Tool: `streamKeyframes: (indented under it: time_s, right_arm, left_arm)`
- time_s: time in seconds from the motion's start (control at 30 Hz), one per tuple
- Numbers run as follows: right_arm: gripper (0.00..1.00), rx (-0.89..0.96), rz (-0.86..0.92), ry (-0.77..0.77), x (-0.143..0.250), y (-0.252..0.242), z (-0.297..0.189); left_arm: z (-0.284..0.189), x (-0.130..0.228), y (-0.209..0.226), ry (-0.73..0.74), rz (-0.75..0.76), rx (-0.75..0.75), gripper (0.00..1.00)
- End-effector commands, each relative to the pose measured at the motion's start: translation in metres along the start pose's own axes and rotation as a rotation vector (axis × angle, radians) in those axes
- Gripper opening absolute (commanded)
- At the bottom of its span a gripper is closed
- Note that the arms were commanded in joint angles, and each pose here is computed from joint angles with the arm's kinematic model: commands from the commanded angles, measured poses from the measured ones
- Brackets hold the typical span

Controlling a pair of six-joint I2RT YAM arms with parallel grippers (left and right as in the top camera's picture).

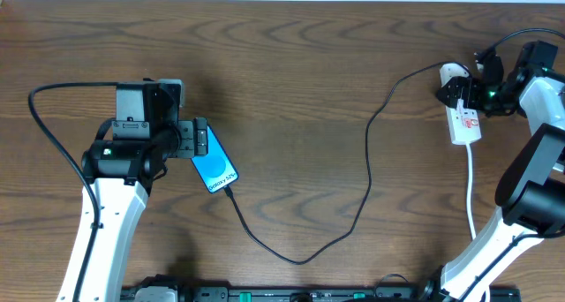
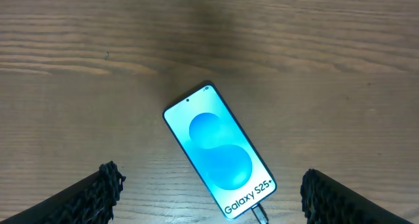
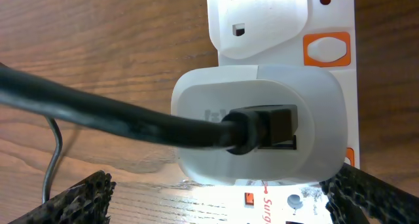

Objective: Plug charger to phone and switch on socket

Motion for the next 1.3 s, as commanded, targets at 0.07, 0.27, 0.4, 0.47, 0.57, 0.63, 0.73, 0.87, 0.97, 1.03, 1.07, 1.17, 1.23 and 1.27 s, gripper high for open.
streamKeyframes:
  time_s: [0.07, 0.27, 0.4, 0.47, 0.57, 0.63, 0.73, 0.87, 0.97, 1.03, 1.07, 1.17, 1.23, 1.27]
  right_arm:
    - [0.99, -0.117, 0.007, 0.019, 0.0074, 0.0160, 0.0153]
    - [0.99, -0.122, 0.009, 0.016, 0.0094, 0.0170, 0.0192]
    - [0.99, -0.138, 0.017, 0.006, 0.0087, 0.0182, 0.0199]
    - [0.99, -0.141, 0.021, 0.005, 0.0086, 0.0185, 0.0199]
    - [0.99, -0.142, 0.023, 0.009, 0.0093, 0.0187, 0.0199]
    - [0.99, -0.143, 0.027, 0.011, 0.0095, 0.0187, 0.0199]
    - [0.99, -0.144, 0.031, 0.018, 0.0108, 0.0191, 0.0198]
    - [0.99, -0.146, 0.035, 0.024, 0.0120, 0.0194, 0.0198]
    - [0.99, -0.147, 0.038, 0.029, 0.0127, 0.0196, 0.0197]
    - [0.99, -0.151, 0.040, 0.031, 0.0131, 0.0200, 0.0197]
    - [0.99, -0.152, 0.041, 0.031, 0.0132, 0.0201, 0.0197]
    - [0.99, -0.156, 0.041, 0.033, 0.0134, 0.0212, 0.0199]
    - [0.99, -0.158, 0.038, 0.036, 0.0136, 0.0225, 0.0207]
    - [0.99, -0.159, 0.036, 0.038, 0.0138, 0.0237, 0.0215]
  left_arm:
    - [-0.0020, -0.0003, 0.0002, -0.007, 0.017, -0.011, 0.89]
    - [-0.0020, -0.0004, 0.0002, -0.008, 0.017, -0.011, 0.89]
    - [-0.0020, -0.0003, 0.0002, -0.007, 0.017, -0.011, 0.90]
    - [-0.0020, -0.0004, 0.0002, -0.008, 0.017, -0.011, 0.89]
    - [-0.0020, -0.0003, 0.0002, -0.007, 0.017, -0.011, 0.90]
    - [-0.0020, -0.0003, 0.0002, -0.007, 0.017, -0.011, 0.90]
    - [-0.0020, -0.0004, 0.0002, -0.008, 0.017, -0.011, 0.90]
    - [-0.0020, -0.0003, 0.0002, -0.007, 0.017, -0.011, 0.89]
    - [-0.0020, -0.0004, 0.0002, -0.008, 0.017, -0.011, 0.90]
    - [-0.0020, -0.0003, 0.0002, -0.007, 0.017, -0.011, 0.89]
    - [-0.0020, -0.0004, 0.0002, -0.008, 0.017, -0.011, 0.89]
    - [-0.0020, -0.0003, 0.0002, -0.007, 0.017, -0.011, 0.89]
    - [-0.0020, -0.0004, 0.0002, -0.008, 0.017, -0.011, 0.89]
    - [-0.0020, -0.0003, 0.0002, -0.007, 0.017, -0.011, 0.90]
Point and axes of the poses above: each gripper's point midway between its finger pads, its own z axis out along the fingers, its own y axis along the line the jaws close on, x = y × z, the point moved 8 cm from there along -z, back along the fingers, and after that the axes turned 1 degree about -z, right-handed, at the moved point
